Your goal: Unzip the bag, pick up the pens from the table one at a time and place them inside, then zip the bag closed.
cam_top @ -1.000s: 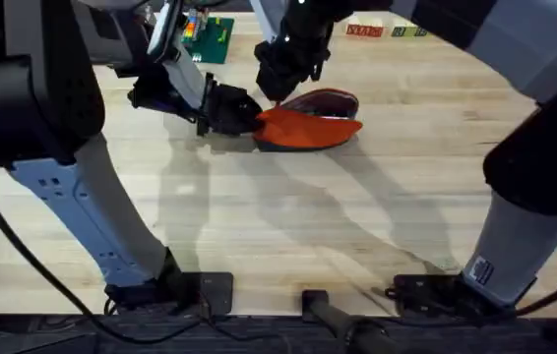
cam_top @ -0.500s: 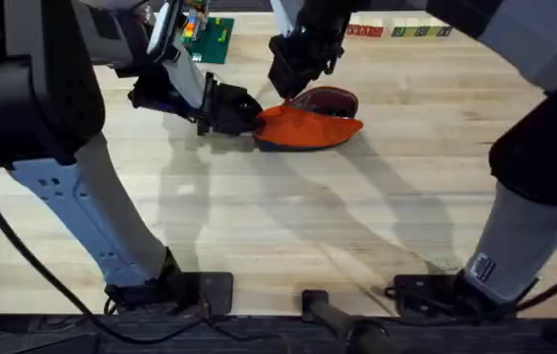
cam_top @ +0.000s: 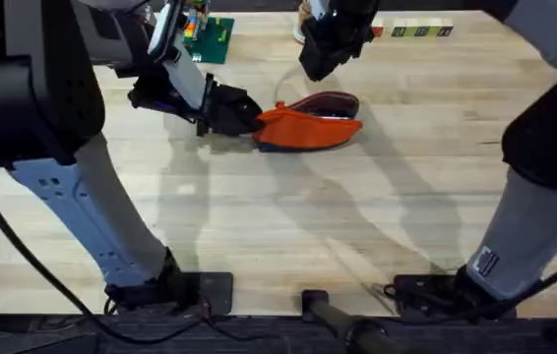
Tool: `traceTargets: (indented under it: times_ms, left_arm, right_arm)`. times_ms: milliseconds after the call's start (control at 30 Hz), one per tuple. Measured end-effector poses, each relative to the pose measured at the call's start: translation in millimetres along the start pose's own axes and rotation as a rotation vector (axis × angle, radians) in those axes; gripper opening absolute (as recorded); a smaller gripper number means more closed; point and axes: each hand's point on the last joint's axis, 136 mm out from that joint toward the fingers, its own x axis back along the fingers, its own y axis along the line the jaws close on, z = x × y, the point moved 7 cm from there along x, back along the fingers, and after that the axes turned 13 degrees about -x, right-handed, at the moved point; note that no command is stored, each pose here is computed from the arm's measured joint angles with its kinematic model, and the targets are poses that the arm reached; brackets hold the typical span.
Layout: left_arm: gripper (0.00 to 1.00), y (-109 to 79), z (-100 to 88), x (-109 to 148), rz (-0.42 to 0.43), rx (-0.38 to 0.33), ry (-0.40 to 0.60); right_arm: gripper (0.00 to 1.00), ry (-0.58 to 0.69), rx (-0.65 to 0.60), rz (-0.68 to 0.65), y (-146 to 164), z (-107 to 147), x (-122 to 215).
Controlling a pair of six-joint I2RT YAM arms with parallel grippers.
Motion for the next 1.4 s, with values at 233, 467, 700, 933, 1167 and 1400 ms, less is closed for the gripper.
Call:
traceTargets:
  times_ms: [233,467,700,933,1167,1400]
  left_arm:
    - [0.043,0.0,0.0,0,0.0,0.0,0.0]
    - [0.043,0.0,0.1,0,0.0,0.0,0.0]
    - [0.043,0.0,0.0,0,0.0,0.0,0.0]
    - [0.042,0.0,0.1,0,0.0,0.0,0.0]
    - [0.042,0.0,0.0,0,0.0,0.0,0.0]
    - [0.042,0.0,0.1,0,0.0,0.0,0.0]
  right_arm:
    - [0.031,-0.003,0.021,0.009,-4,-1,0]
    - [0.031,-0.003,0.026,0.01,-5,-1,0]
    - [0.031,-0.003,0.032,0.01,-5,-1,0]
    - [0.032,-0.017,0.036,0.006,-3,0,9]
    - [0.888,-0.083,0.063,-0.016,6,17,67]
    - [0.996,-0.07,0.076,-0.016,9,29,83]
